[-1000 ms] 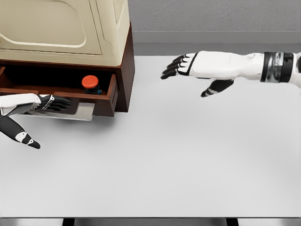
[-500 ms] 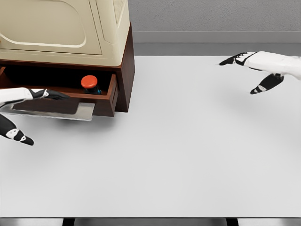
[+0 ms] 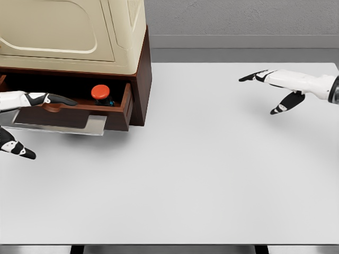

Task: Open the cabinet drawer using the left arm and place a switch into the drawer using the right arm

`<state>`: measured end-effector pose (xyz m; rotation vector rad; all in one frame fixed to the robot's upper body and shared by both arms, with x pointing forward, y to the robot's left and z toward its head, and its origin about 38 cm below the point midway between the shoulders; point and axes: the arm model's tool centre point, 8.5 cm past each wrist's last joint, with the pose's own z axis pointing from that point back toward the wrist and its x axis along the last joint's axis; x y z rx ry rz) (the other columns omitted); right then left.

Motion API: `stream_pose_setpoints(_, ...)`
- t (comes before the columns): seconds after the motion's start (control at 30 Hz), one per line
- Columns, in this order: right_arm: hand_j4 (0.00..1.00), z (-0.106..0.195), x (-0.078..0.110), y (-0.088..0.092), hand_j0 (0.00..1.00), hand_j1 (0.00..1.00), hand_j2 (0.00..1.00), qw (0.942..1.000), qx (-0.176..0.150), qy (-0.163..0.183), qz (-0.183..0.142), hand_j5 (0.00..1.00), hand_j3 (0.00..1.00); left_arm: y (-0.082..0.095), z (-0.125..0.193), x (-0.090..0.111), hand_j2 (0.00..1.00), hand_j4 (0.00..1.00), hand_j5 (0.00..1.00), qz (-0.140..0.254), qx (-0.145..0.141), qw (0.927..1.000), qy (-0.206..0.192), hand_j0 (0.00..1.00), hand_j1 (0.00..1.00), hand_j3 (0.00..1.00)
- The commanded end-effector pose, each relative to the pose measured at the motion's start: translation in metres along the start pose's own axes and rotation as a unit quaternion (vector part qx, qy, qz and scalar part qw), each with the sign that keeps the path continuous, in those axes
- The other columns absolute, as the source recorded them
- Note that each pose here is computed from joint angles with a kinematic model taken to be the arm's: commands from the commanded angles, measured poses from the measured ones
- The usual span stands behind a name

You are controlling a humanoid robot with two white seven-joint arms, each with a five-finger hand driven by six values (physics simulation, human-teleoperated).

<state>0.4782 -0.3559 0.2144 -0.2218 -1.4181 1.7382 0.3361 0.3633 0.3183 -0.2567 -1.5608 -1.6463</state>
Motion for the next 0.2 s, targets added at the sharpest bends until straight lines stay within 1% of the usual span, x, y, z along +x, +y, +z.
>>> stream_pose_setpoints(0.0, 1.00, -0.001, -0.001, 0.001, 1.00, 1.00, 1.00, 1.0000, -0.003, 0.000, -0.006, 1.00, 1.00, 0.000, -0.008, 0.000, 1.00, 1.00, 1.00, 0.003, 0.002, 0.9999, -0.017, 1.00, 1.00, 1.00)
stream_pose_setpoints(0.17, 1.00, 0.000, -0.001, -0.002, 1.00, 1.00, 1.00, 1.0000, -0.006, 0.001, -0.006, 1.00, 1.00, -0.002, -0.022, 0.000, 1.00, 1.00, 1.00, 0.005, 0.001, 0.9993, -0.037, 1.00, 1.00, 1.00)
